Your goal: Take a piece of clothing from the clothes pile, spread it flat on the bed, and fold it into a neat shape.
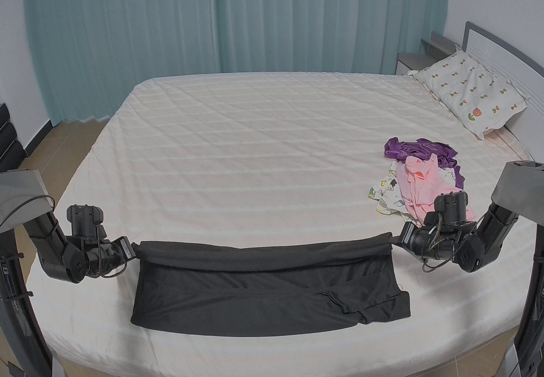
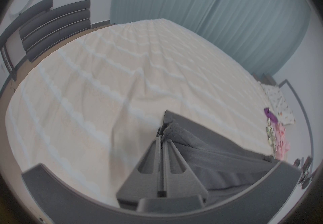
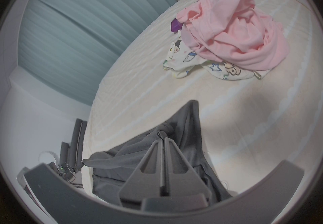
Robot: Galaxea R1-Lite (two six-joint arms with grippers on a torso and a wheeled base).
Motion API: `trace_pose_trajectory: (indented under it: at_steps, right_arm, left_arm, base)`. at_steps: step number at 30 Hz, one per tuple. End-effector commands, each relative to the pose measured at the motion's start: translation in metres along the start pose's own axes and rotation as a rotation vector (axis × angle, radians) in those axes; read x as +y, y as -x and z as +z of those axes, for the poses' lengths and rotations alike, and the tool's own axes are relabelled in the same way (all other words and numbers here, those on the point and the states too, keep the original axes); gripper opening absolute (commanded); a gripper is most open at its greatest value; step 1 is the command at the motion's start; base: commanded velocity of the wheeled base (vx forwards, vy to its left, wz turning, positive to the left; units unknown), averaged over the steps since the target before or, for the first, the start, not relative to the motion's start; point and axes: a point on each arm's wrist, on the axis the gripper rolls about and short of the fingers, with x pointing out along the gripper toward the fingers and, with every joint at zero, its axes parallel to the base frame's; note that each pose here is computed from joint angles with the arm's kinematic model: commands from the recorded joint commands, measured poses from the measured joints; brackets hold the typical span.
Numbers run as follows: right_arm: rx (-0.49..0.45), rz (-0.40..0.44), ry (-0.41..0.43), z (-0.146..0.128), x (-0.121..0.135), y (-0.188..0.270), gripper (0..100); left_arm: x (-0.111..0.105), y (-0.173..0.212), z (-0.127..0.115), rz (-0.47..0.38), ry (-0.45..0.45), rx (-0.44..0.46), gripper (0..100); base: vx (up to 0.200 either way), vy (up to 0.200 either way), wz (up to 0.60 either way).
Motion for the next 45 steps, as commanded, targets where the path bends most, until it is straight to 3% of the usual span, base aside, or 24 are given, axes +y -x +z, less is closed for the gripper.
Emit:
trace_pose_trajectory:
  at_steps: [1,12,13,17,23,32,38,40,42,45]
  right_arm:
    - [0.057,-0.03,0.032,-0.015,-0.009,0.002,0]
    - [0.127,-0.062,0.108,-0.033,-0.018,0.001,0]
    - [0.142,-0.064,0.128,-0.037,-0.018,0.0,100]
    - [0.157,-0.066,0.136,-0.041,-0.016,-0.001,100]
    - [0.075,-0.016,0.134,-0.02,-0.003,0.011,100]
    - [0.036,0.073,0.105,-0.009,0.028,0.0,100]
    - [0.093,0.126,0.176,-0.033,0.057,-0.026,100]
    - [0.131,0.107,0.222,-0.039,0.066,-0.041,100]
    - [0.144,0.094,0.244,-0.04,0.068,-0.045,100]
    - [0.153,0.025,0.36,-0.042,0.065,-0.066,100]
  left_arm:
    - [0.009,0.004,-0.02,0.033,-0.052,0.073,0]
    - [0.025,0.002,-0.061,0.075,-0.212,0.244,0]
    - [0.023,0.003,-0.064,0.073,-0.225,0.255,100]
    - [0.022,0.005,-0.067,0.075,-0.232,0.262,100]
    - [0.024,0.015,-0.059,0.078,-0.198,0.233,100]
    - [0.013,0.037,-0.021,-0.024,0.039,0.088,100]
    - [-0.013,0.029,-0.019,-0.092,0.143,0.085,100]
    - [-0.027,0.019,-0.025,-0.115,0.213,0.112,100]
    - [-0.029,0.016,-0.027,-0.114,0.223,0.119,100]
    - [-0.025,0.005,-0.036,-0.108,0.229,0.131,100]
  base:
    - [0.0,0.0,0.0]
    - [0.0,0.0,0.0]
    - [0.0,0.0,0.0]
    - [0.0,0.0,0.0]
    - [0.0,0.0,0.0]
    - [0.0,0.0,0.0]
    - [0.0,0.0,0.0]
    - [0.0,0.0,0.0]
    - [0.0,0.0,0.0]
    - [0.0,0.0,0.0]
